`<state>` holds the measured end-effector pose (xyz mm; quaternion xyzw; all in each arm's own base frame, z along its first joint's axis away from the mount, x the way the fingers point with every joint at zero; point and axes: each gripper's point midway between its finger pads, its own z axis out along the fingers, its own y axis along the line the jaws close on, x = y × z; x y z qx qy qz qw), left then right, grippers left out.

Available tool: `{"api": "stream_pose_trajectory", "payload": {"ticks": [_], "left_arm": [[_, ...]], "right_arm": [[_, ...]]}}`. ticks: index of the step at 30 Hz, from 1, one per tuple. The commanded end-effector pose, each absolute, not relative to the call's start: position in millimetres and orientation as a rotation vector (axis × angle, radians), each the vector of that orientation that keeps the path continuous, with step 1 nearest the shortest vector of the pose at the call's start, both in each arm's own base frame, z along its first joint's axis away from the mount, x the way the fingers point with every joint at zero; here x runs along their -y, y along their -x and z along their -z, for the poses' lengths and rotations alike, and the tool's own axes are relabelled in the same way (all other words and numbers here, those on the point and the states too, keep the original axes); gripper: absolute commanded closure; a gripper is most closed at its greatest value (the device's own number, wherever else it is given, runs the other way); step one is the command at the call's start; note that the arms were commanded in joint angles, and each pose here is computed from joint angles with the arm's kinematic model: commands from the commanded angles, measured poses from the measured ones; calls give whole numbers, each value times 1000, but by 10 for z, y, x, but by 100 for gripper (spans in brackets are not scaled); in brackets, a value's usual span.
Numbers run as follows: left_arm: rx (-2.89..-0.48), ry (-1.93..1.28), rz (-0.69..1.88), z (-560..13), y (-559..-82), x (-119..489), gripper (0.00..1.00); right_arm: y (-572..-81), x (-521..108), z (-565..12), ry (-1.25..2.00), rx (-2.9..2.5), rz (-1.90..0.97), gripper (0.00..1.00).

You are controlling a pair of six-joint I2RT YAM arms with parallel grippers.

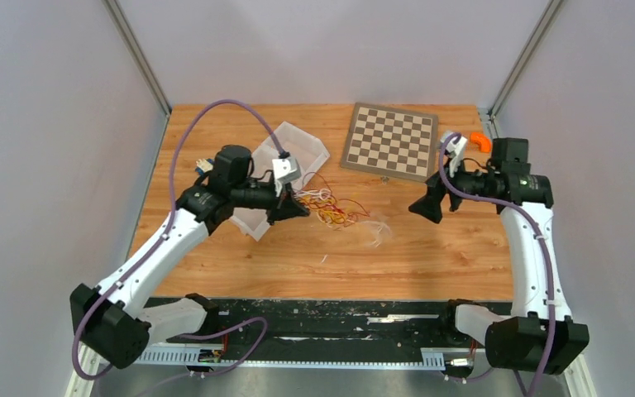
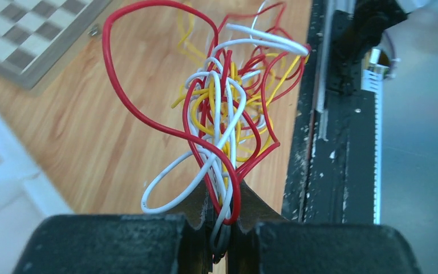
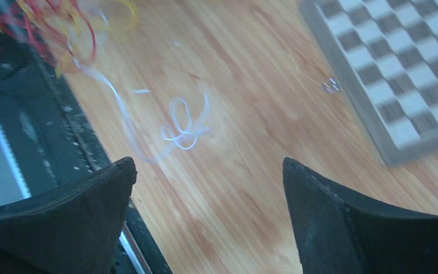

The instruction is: Untangle the cables

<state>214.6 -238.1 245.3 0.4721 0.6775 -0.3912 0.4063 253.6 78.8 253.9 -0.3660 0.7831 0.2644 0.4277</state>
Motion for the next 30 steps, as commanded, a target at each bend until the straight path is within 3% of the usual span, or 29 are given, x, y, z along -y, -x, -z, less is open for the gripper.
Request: {"api": "stream_pose_trajectory", "payload": {"ticks": [1, 9, 10, 13, 14, 23, 30], "left_arm": [[-1559, -1238, 1115, -2815, -2115, 2953, 100], [-1533, -1211, 1310, -3130, -2153, 3565, 100], [-1520, -1212, 1319, -3188, -2153, 3587, 100], [-1491, -1256, 1325, -3241, -2073, 3558, 100], [-1510, -1265, 1317, -3229, -2015, 3484, 100], [-1841, -1131, 1072, -2494, -2168, 2376, 100], [-1859, -1233, 938, -2171, -2016, 2056, 100]], "right_arm": [[-2507, -1530, -3074, 998, -1747, -860, 0], [-2373, -2371, -3126, 1092, -1653, -1013, 1], [-2432, -2375, -3037, 1087, -1673, -964, 12], [-2808, -2080, -2748, 990, -1792, -672, 80], [-2931, -1900, -2704, 941, -1825, -569, 99], [-3051, -581, -2902, 716, -1845, -260, 100], [-2934, -653, -3115, 741, -1792, -340, 100]]}}
